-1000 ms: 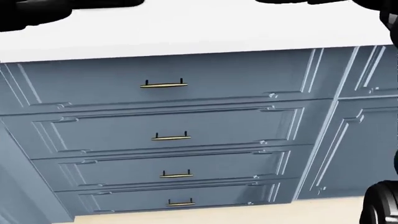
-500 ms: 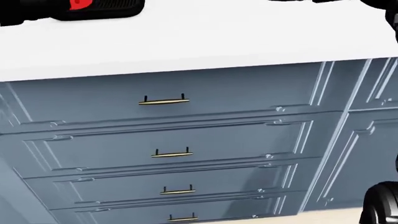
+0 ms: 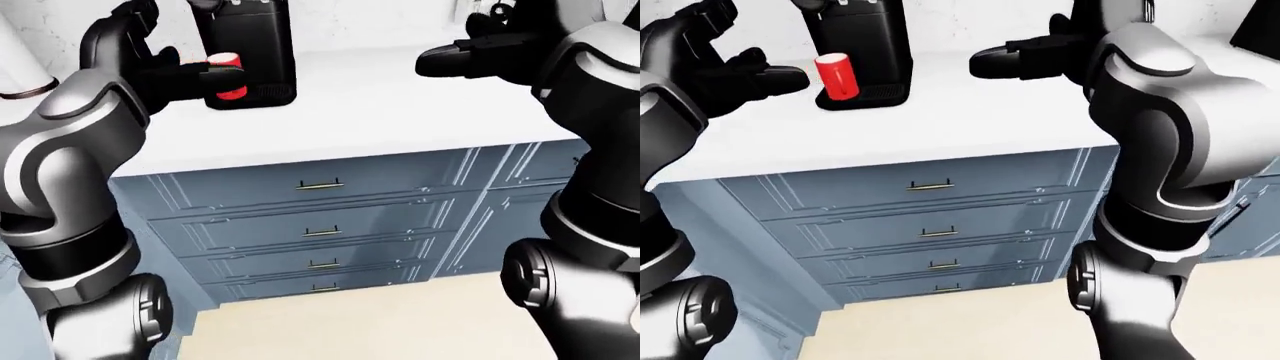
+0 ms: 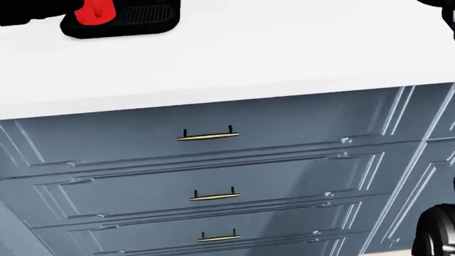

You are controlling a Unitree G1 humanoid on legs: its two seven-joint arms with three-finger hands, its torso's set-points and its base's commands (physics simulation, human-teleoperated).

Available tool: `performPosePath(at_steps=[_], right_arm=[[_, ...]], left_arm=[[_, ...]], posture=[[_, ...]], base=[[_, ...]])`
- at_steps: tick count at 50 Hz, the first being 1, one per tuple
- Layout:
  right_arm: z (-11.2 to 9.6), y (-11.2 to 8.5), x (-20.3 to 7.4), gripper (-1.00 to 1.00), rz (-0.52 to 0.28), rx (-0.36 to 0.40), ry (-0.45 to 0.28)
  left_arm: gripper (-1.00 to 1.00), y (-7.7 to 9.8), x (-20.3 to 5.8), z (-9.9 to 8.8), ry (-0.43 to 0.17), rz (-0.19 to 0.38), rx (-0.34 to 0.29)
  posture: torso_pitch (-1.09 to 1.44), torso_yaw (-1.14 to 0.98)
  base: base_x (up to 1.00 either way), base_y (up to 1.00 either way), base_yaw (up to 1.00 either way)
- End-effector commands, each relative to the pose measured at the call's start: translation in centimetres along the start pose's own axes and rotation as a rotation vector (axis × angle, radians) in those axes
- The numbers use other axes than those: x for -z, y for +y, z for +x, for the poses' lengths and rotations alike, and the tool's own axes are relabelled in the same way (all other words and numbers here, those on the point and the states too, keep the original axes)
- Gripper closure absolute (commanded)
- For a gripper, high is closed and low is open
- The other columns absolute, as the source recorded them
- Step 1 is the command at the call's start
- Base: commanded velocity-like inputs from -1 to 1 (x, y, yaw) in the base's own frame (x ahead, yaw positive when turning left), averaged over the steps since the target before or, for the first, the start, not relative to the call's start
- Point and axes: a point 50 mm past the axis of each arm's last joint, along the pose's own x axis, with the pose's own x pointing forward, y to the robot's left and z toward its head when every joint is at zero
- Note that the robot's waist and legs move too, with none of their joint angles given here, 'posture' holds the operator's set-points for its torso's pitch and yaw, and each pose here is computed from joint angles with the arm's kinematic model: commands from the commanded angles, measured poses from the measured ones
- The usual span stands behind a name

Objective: Press the button on the coffee machine to serve coffee.

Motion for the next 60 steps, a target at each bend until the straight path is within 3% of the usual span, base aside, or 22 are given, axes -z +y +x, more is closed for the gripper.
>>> performPosePath(at_steps=[1, 9, 16, 24, 60], right_arm=[[-0.5, -0.1, -1.5, -1.00, 0.001, 0.004, -0.082], [-0.6, -0.1, -1.3, -1.00, 0.001, 0.003, -0.081], [-0.4, -0.1, -1.1, -1.00, 0.005, 0.007, -0.078], [0.0, -0.4, -0.9, -1.00, 0.015, 0.002, -0.074], [0.0, -0.3, -0.4, -1.00, 0.011, -0.010, -0.067]], left_arm=[[-1.00, -0.1, -1.5, -0.4, -0.070, -0.003, 0.000], [-1.00, 0.2, -1.3, -0.5, -0.069, -0.003, -0.006], [-1.00, 1.8, 0.0, -0.4, -0.052, -0.001, -0.042], [-1.00, 2.2, -0.8, -0.6, -0.066, 0.003, -0.054], [-1.00, 1.4, -0.6, -0.5, -0.061, -0.001, -0.040]], posture=[[0.00, 0.00], [0.00, 0.00], [0.00, 0.00], [0.00, 0.00], [0.00, 0.00]], base=[[0.10, 0.27, 0.00], [0.09, 0.27, 0.00], [0.09, 0.27, 0.00], [0.09, 0.26, 0.00], [0.09, 0.22, 0.00]])
